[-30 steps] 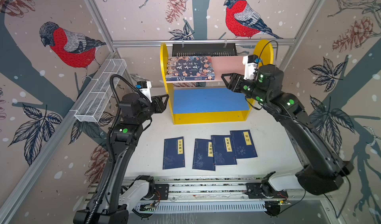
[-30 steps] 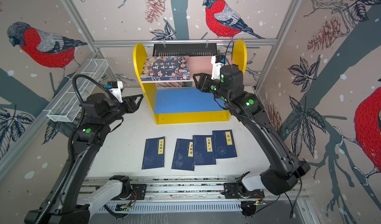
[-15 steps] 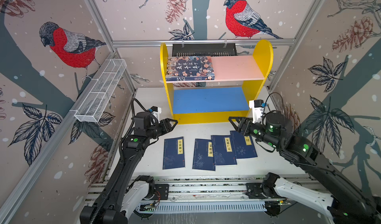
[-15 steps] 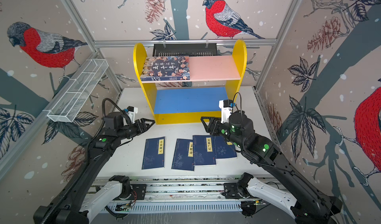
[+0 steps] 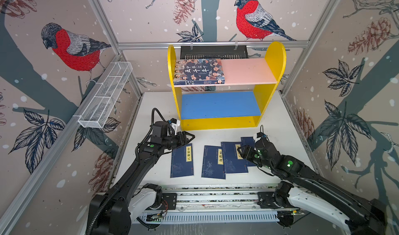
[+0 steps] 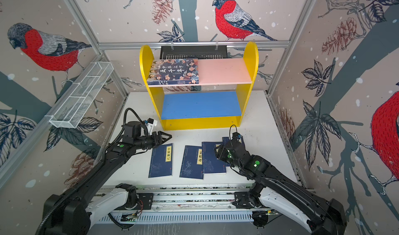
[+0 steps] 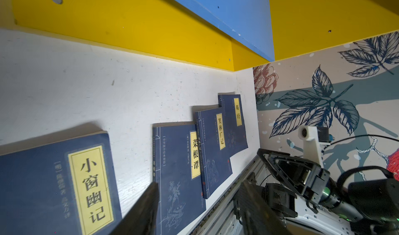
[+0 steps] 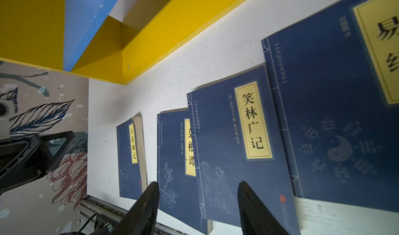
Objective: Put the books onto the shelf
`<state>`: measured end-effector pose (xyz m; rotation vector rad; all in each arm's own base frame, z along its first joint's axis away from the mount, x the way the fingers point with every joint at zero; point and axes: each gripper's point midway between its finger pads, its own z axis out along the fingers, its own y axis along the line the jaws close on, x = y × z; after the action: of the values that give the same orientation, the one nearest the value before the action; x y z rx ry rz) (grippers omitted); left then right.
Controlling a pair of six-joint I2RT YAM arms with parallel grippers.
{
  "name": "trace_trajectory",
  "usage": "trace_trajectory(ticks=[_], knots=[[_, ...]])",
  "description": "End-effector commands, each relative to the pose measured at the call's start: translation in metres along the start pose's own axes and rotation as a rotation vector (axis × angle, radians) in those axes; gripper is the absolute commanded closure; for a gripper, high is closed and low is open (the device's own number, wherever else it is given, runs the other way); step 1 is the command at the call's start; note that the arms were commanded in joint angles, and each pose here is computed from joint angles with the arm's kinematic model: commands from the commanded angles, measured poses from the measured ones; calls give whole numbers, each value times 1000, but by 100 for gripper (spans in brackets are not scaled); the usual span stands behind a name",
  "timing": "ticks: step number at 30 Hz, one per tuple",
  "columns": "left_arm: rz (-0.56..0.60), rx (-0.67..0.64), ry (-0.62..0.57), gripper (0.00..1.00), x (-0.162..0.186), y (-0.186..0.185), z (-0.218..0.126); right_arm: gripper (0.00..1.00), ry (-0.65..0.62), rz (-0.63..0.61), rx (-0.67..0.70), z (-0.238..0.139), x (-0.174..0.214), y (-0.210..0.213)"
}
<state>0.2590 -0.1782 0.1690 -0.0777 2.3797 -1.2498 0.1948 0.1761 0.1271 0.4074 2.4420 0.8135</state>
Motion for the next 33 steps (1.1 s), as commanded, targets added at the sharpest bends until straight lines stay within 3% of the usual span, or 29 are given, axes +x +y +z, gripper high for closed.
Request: trace_trajectory(ticks=[1, 14, 21, 33], knots=[[65, 64, 15, 39, 0, -11, 9, 40, -31, 89, -3, 10, -6, -13], [72, 120, 116, 39, 24, -5, 42, 41, 3, 130, -30, 33, -10, -36], [116, 124, 138, 38, 30, -8, 51, 40, 53, 115, 9, 46, -6, -44], [88, 131, 202, 37, 52, -1, 66, 40, 130, 83, 80, 57, 2, -55]])
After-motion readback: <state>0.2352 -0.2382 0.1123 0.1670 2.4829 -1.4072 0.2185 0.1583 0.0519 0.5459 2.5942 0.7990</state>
